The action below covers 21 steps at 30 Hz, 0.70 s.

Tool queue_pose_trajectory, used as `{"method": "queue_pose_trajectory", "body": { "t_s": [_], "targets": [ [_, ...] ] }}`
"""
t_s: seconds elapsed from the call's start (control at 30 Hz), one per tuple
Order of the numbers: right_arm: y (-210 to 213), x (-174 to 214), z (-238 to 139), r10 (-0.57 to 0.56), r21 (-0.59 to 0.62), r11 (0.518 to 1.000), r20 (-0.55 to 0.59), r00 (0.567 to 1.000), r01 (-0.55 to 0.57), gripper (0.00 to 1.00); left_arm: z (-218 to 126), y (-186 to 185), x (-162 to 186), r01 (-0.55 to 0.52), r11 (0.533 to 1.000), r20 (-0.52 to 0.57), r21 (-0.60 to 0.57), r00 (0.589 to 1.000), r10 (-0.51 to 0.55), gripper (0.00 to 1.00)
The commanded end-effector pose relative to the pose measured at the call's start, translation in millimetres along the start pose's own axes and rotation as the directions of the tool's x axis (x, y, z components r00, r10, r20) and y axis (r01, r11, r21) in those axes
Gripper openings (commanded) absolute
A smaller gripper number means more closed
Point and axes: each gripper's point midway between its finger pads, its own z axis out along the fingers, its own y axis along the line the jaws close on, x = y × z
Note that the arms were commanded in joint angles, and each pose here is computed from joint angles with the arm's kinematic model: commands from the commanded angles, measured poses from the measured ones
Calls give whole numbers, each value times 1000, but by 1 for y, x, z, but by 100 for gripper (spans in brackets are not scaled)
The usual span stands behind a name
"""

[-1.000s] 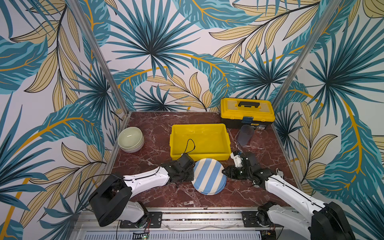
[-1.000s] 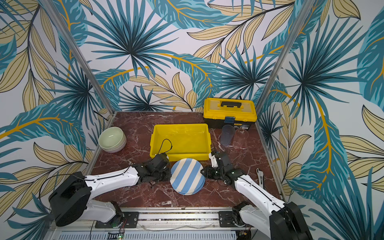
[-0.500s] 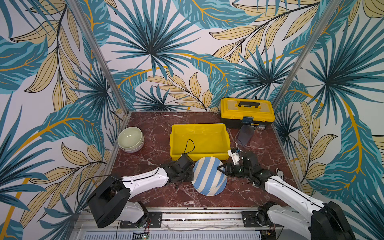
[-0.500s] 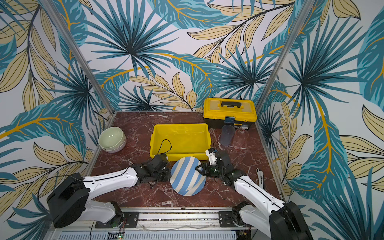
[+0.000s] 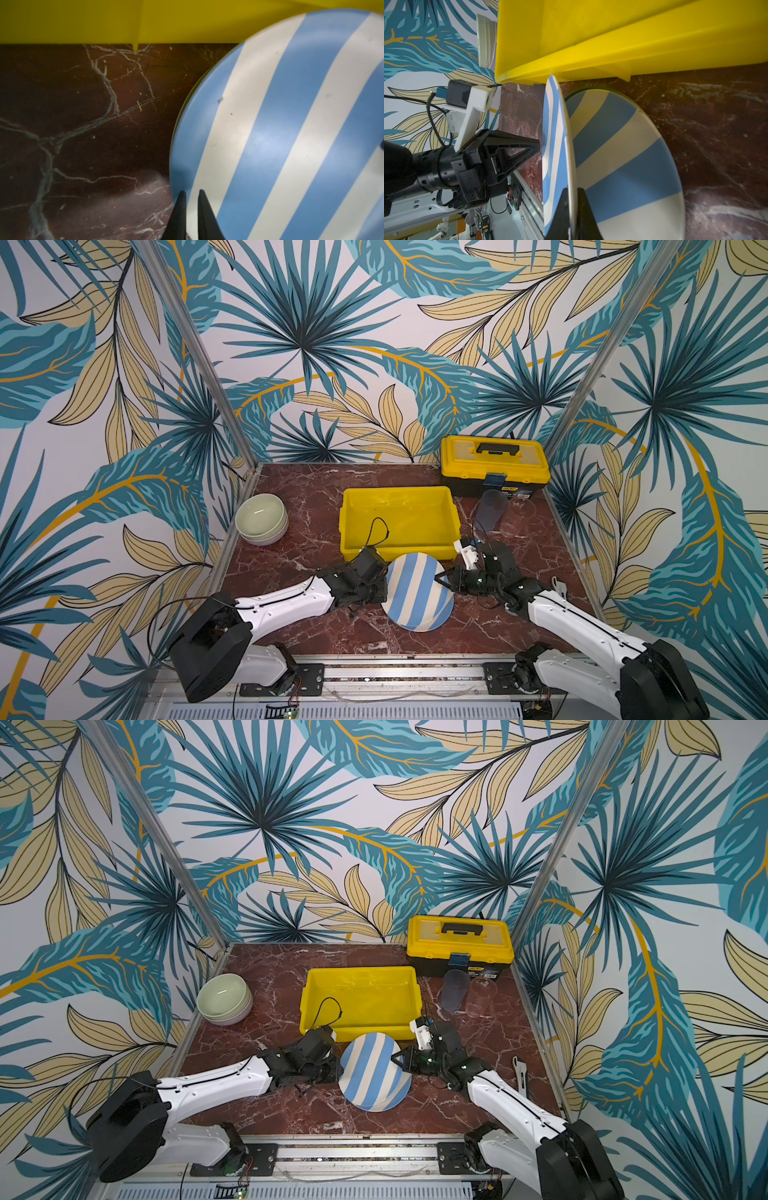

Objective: Place the mixed dishes into the plastic bin
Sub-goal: 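Lift the top striped plate with the right gripper toward the yellow bin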

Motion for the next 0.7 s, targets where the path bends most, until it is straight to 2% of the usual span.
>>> {"method": "queue_pose_trajectory", "body": {
  "t_s": [0.0, 0.2, 0.43, 0.53, 0.67],
  "targets": [
    [5, 8, 3, -22, -36, 999, -40, 999, 20, 4, -19, -16, -12, -25, 999, 37, 36, 999, 24, 18],
    [14, 8, 2, -39, -78, 996, -51, 998, 35, 0, -46, -19, -27, -62, 998, 86, 18, 994, 60, 30],
    [60, 0, -12, -100, -250, 965, -53, 994, 84, 0, -64, 1, -36, -73, 997, 138, -7, 988, 74, 42],
    [74, -2, -20, -119, -294, 950, -44, 992, 101, 0, -78, 6, -37, -98, 995, 169, -4, 981, 97, 58],
    [88, -16, -32, -156, -289, 945, 19, 988, 154, 0, -102, 21, -46, -109, 993, 271, -53, 955, 120, 66]
  ]
}}
